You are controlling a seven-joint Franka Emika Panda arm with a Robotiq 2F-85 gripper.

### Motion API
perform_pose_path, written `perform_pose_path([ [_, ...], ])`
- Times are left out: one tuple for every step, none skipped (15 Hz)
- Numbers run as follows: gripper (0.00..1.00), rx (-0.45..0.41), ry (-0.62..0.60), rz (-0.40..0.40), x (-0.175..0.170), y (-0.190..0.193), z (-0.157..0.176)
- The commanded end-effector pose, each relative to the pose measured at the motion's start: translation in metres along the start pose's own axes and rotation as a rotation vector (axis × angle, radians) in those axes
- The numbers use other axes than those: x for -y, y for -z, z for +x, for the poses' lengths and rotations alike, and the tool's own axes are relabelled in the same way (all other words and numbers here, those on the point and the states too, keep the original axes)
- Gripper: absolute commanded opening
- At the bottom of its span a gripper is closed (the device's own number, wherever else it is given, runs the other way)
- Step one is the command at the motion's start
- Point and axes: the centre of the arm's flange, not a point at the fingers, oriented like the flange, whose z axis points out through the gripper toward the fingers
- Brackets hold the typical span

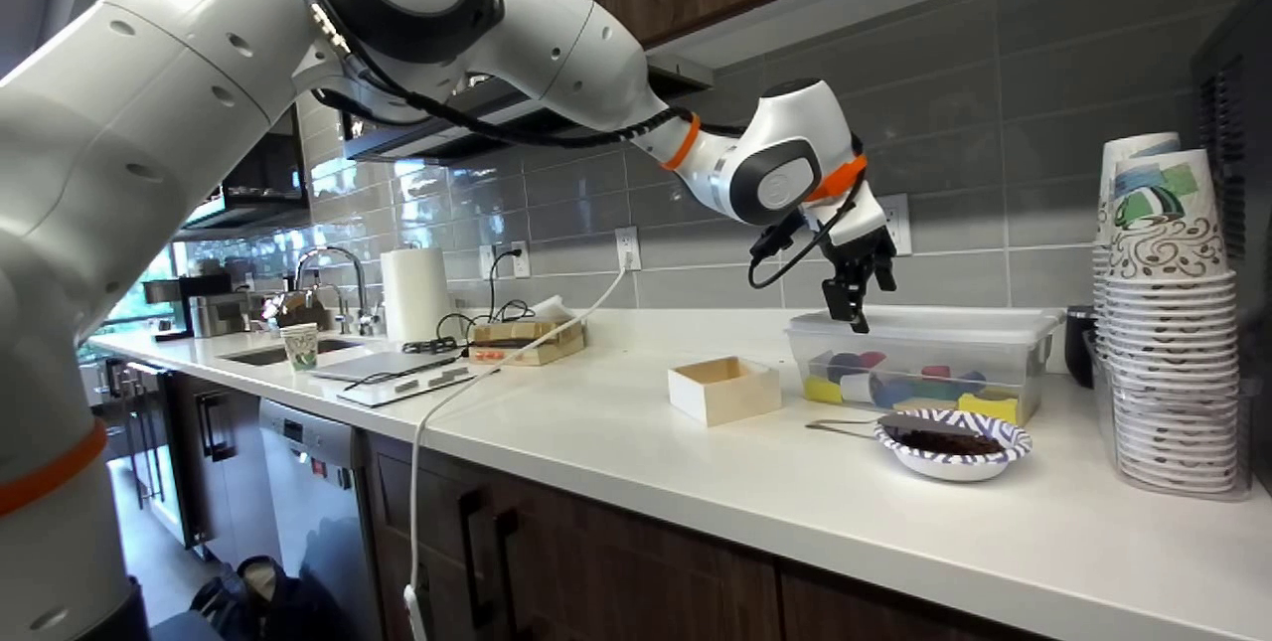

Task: Take the white lid off of the plastic box

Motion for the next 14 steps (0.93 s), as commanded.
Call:
perform_pose_path([
  [1.0, -0.032, -0.014, 0.004, 0.01, -0.011, 0.001],
  [1.0, -0.036, -0.012, 0.007, 0.01, -0.013, 0.001],
  [1.0, -0.039, -0.01, 0.009, 0.01, -0.014, 0.001],
  [1.0, -0.043, -0.008, 0.011, 0.012, -0.014, 0.001],
  [1.0, -0.045, -0.005, 0.013, 0.013, -0.014, 0.0],
  [1.0, -0.052, 0.001, 0.018, 0.015, -0.012, -0.001],
  [1.0, -0.056, 0.007, 0.021, 0.017, -0.011, -0.001],
  [1.0, -0.06, 0.011, 0.025, 0.019, -0.01, -0.001],
  [1.0, -0.062, 0.013, 0.029, 0.021, -0.01, -0.002],
  [1.0, -0.066, 0.017, 0.033, 0.023, -0.009, -0.002],
  [1.0, -0.071, 0.02, 0.038, 0.024, -0.009, -0.002],
  [1.0, -0.076, 0.027, 0.044, 0.025, -0.011, -0.003],
  [1.0, -0.078, 0.034, 0.054, 0.025, -0.013, -0.003],
  [1.0, -0.083, 0.041, 0.061, 0.025, -0.016, -0.003],
])
